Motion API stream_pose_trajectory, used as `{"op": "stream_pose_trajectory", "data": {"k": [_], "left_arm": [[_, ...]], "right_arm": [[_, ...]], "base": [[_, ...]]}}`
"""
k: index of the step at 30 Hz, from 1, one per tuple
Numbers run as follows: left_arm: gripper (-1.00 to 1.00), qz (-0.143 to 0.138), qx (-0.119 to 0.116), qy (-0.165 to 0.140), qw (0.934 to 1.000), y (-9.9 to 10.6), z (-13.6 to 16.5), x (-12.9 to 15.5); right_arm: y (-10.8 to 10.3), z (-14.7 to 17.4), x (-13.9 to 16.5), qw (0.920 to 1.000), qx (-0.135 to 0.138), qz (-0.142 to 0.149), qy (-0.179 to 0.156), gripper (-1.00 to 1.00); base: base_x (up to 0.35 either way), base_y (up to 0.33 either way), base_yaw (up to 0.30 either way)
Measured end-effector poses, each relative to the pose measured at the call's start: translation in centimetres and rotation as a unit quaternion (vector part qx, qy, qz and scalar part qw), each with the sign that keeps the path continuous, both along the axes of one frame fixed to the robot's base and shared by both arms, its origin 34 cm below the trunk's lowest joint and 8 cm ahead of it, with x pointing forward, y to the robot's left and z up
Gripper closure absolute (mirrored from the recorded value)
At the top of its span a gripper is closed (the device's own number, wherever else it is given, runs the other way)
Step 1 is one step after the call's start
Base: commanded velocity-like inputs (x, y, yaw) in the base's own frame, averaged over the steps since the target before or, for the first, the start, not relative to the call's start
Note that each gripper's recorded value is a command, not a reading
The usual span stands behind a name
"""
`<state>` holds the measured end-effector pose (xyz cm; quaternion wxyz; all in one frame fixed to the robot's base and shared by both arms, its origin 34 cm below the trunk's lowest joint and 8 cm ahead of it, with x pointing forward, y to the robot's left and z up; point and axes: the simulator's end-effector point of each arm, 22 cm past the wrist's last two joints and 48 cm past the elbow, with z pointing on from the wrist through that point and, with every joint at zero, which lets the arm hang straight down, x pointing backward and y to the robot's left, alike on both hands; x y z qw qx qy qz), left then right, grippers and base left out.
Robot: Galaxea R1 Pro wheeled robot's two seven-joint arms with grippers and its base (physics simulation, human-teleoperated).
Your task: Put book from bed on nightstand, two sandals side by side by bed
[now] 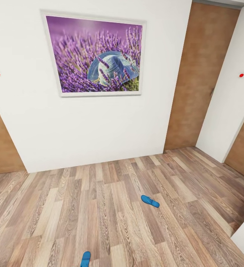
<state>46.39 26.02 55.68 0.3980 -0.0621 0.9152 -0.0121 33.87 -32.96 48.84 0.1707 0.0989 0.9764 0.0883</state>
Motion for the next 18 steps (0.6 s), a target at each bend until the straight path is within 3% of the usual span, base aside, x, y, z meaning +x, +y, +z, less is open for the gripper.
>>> {"op": "stream_pose_trajectory", "data": {"k": [2, 3, 5, 9, 14, 18], "left_arm": [[-1.0, 0.0, 0.0, 0.0, 1.0, 0.0, 0.0, 0.0], [-1.0, 0.0, 0.0, 0.0, 1.0, 0.0, 0.0, 0.0], [-1.0, 0.0, 0.001, 0.0, 1.0, 0.1, 0.0, 0.0], [-1.0, 0.001, 0.001, 0.0, 1.0, 0.2, 0.0, 0.0], [-1.0, -0.001, 0.002, 0.0, 1.0, 0.3, 0.0, 0.0], [-1.0, -0.001, 0.004, -0.001, 1.0, 0.4, 0.0, 0.0]], "right_arm": [[0.5, 0.9, 0.6, 0.9991, 0.041, -0.006, 0.005, -1.0], [1.2, 2.1, 1.7, 0.9966, 0.082, -0.007, 0.003, -1.0], [2.5, 4.2, 3.5, 0.9905, 0.137, 0.001, -0.009, -1.0], [3.7, 7.7, 6.4, 0.9798, 0.194, 0.025, -0.041, -1.0], [4.4, 10.7, 8.8, 0.9719, 0.221, 0.042, -0.07, -1.0], [2.7, 12.5, 10.2, 0.9693, 0.23, 0.028, -0.081, -1.0]], "base": [[0.0, 0.0, 0.0], [0.0, 0.0, 0.0], [0.0, 0.0, 0.0], [0.0, 0.0, 0.0], [0.0, 0.0, 0.0], [0.0, 0.0, 0.0]]}}
